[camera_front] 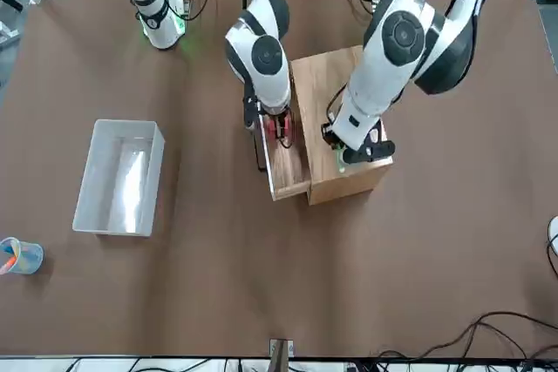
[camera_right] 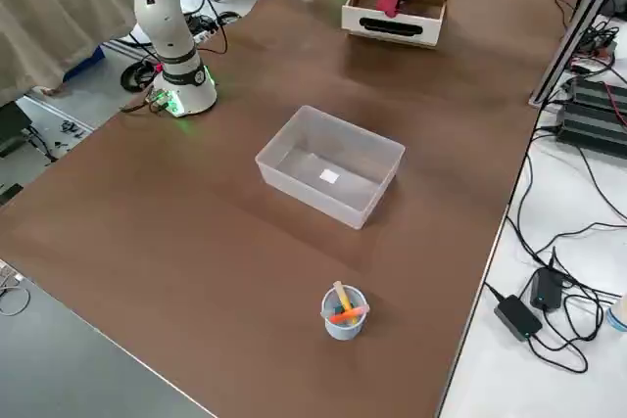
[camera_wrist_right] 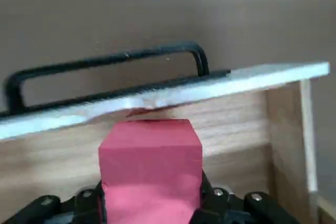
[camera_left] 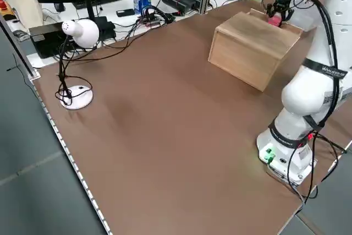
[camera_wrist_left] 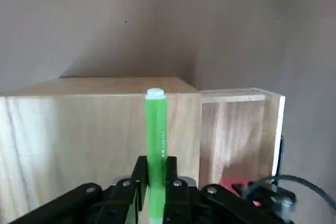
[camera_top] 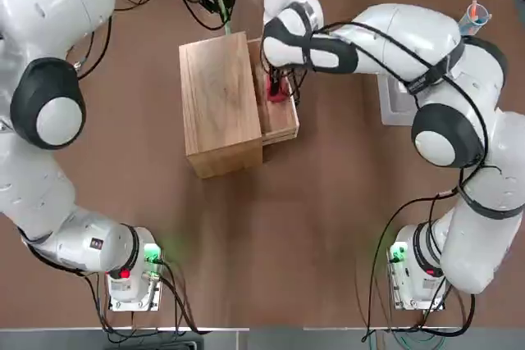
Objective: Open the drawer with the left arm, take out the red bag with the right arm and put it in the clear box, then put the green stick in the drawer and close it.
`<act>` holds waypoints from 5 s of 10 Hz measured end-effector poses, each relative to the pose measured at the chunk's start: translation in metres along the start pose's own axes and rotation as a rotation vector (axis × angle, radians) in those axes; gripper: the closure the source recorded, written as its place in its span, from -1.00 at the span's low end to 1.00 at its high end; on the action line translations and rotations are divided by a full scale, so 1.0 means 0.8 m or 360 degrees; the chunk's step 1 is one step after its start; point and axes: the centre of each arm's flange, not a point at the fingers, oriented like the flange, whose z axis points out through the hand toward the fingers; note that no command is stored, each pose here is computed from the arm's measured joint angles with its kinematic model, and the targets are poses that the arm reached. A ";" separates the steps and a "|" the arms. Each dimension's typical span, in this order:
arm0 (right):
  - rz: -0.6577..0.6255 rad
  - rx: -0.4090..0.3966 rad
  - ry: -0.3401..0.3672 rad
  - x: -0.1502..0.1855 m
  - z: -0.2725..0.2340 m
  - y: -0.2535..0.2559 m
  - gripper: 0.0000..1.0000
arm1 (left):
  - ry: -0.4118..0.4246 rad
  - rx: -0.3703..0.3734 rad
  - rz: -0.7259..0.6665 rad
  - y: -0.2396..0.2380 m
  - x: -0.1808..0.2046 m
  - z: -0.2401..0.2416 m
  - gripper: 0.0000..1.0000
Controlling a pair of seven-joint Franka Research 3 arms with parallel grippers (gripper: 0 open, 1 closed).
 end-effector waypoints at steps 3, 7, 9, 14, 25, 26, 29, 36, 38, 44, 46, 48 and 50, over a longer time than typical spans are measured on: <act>-0.0239 -0.0062 0.0002 0.059 -0.092 -0.012 -0.20 | 0.0006 -0.0031 -0.0017 0.023 -0.005 0.020 0.65; -0.0810 -0.0236 -0.0053 0.292 -0.124 -0.116 -0.20 | 0.0048 -0.0010 -0.0015 0.097 -0.061 0.082 0.65; -0.1071 -0.0244 -0.0135 0.418 -0.123 -0.150 -0.20 | 0.0054 0.0010 0.0019 0.136 -0.101 0.124 0.65; -0.1718 -0.0347 -0.0149 0.643 -0.079 -0.168 -0.20 | 0.0029 0.0030 0.0060 0.150 -0.118 0.144 -0.24; -0.2285 -0.0187 -0.0135 0.660 -0.035 -0.219 -1.00 | 0.0099 0.0328 0.0099 -0.125 0.033 -0.117 -1.00; -0.2147 -0.0192 -0.0249 0.616 -0.048 -0.209 -1.00 | 0.0127 0.0318 0.0091 -0.165 0.045 -0.148 -1.00; -0.1880 -0.0240 -0.0274 0.437 -0.048 -0.192 -1.00 | 0.0131 0.0263 0.0191 -0.270 0.065 -0.198 -1.00; -0.1288 -0.0185 -0.0252 0.263 0.075 -0.147 0.57 | 0.0095 0.0257 0.0325 -0.357 0.060 -0.214 -1.00; -0.1196 -0.0206 -0.0287 0.261 0.089 -0.140 0.95 | 0.0077 0.0193 0.0326 -0.353 0.058 -0.212 -1.00; -0.0866 -0.0139 -0.0462 0.240 0.134 -0.127 0.98 | 0.0052 0.0193 0.0315 -0.358 0.056 -0.211 -1.00; -0.0823 -0.0123 -0.0521 0.200 0.161 -0.100 0.98 | 0.0053 0.0201 0.0316 -0.362 0.057 -0.212 -1.00; -0.0726 -0.0120 -0.0566 0.179 0.161 -0.090 0.98 | 0.0053 0.0204 0.0316 -0.362 0.057 -0.212 -1.00; -0.0595 -0.0078 -0.0552 0.159 0.158 -0.085 0.98 | 0.0051 0.0204 0.0316 -0.362 0.057 -0.211 -1.00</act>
